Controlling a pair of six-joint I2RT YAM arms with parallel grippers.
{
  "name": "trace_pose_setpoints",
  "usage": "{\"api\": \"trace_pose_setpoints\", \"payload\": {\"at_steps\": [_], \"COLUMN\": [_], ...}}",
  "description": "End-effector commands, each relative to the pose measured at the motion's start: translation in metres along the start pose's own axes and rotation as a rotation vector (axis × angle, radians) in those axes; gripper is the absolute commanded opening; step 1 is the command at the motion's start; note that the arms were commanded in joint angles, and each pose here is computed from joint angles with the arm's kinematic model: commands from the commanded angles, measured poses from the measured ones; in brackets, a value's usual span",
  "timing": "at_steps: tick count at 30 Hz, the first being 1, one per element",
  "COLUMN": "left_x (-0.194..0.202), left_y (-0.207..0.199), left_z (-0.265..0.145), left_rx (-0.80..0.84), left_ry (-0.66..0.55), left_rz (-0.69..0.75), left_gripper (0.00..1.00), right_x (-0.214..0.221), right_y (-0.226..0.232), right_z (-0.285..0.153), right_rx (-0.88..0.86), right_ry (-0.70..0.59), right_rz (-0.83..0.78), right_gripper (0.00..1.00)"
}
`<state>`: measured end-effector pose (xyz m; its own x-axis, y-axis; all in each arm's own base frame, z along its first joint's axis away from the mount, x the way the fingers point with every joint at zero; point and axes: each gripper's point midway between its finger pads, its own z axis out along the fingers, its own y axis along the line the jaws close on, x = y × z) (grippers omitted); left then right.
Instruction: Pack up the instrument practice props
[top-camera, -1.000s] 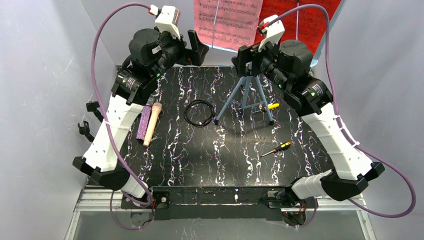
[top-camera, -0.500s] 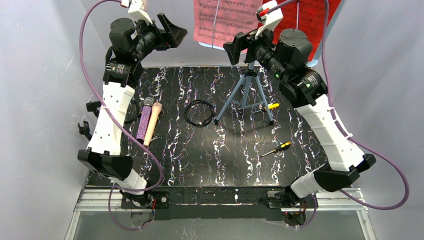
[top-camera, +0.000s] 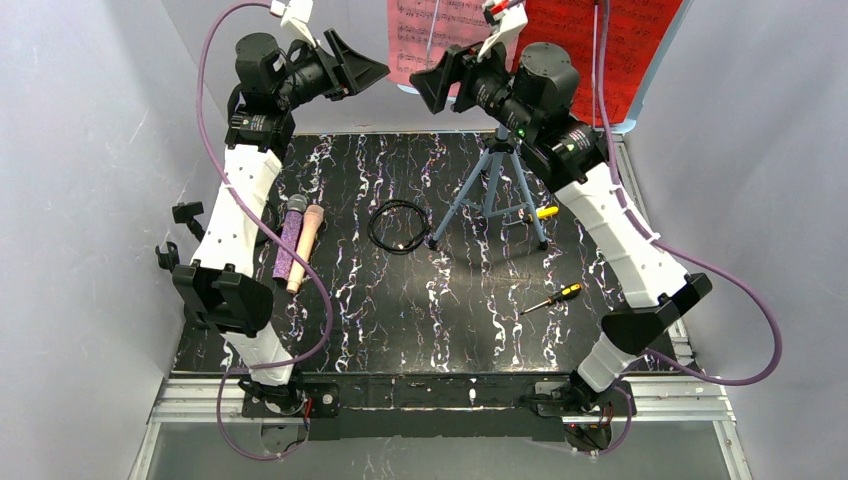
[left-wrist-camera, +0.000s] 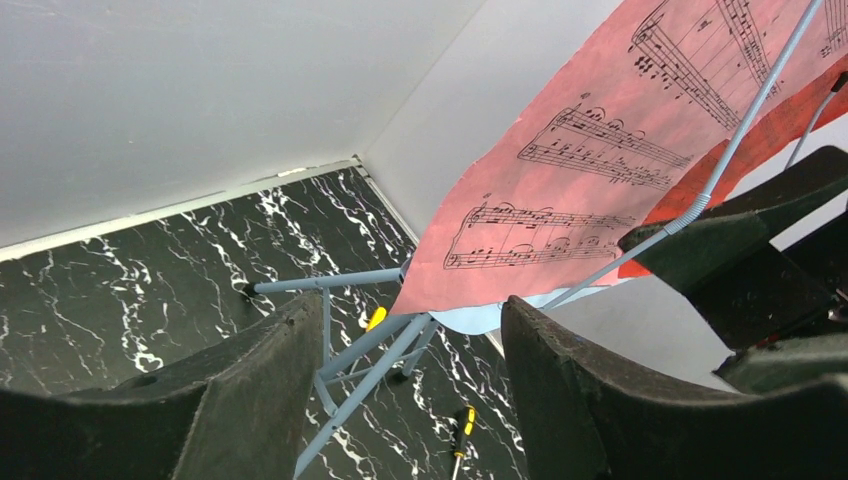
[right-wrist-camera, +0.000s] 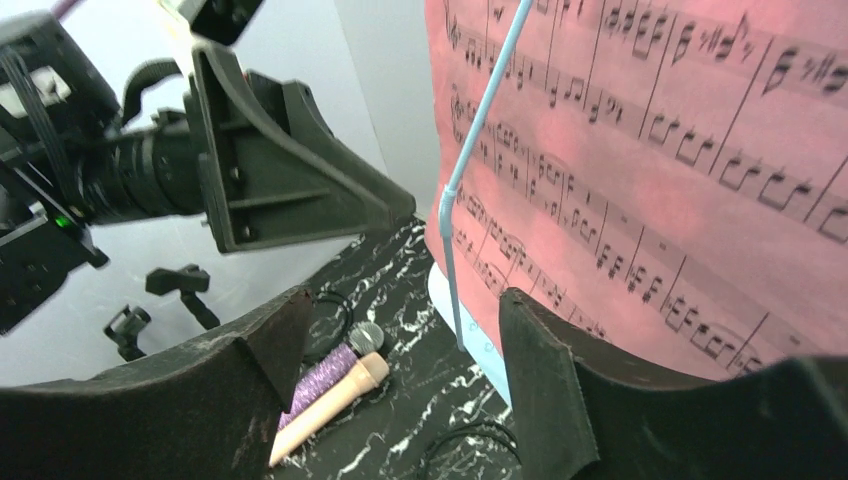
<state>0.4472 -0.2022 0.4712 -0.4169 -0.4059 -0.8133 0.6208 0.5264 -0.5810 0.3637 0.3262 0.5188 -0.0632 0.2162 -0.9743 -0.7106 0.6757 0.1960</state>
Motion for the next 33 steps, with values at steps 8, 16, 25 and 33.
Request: {"api": "trace_pose_setpoints", "payload": {"at_steps": [8, 16, 25, 33], "left_x": [0.003, 0.007, 0.01, 0.008], "left_y": [-0.022, -0.017, -0.011, -0.009], "left_z": [-0.003, 0.003, 0.012, 0.018], "left_rx": [0.12, 0.139, 0.166, 0.182], "left_ry": [0.03, 0.041, 0.062, 0.068], "left_rz": [0.003, -0.011, -0.038, -0.046], "left_gripper": [0.62, 0.6, 0.58, 0.56], "right_x": [-0.071, -0.076, -0.072, -0.07], "right_y": [-0.004, -0.008, -0.012, -0.011], "right_z": [0.011, 0.025, 0.035, 0.039], "right_rx": [0.061, 0.06, 0.042, 0.028], "right_ry": [-0.239, -0.276, -0.28, -0.279], "right_rz": [0.068, 0.088, 0.111, 0.116], "right_gripper": [0.69, 0.64, 0.57, 0.51]}}
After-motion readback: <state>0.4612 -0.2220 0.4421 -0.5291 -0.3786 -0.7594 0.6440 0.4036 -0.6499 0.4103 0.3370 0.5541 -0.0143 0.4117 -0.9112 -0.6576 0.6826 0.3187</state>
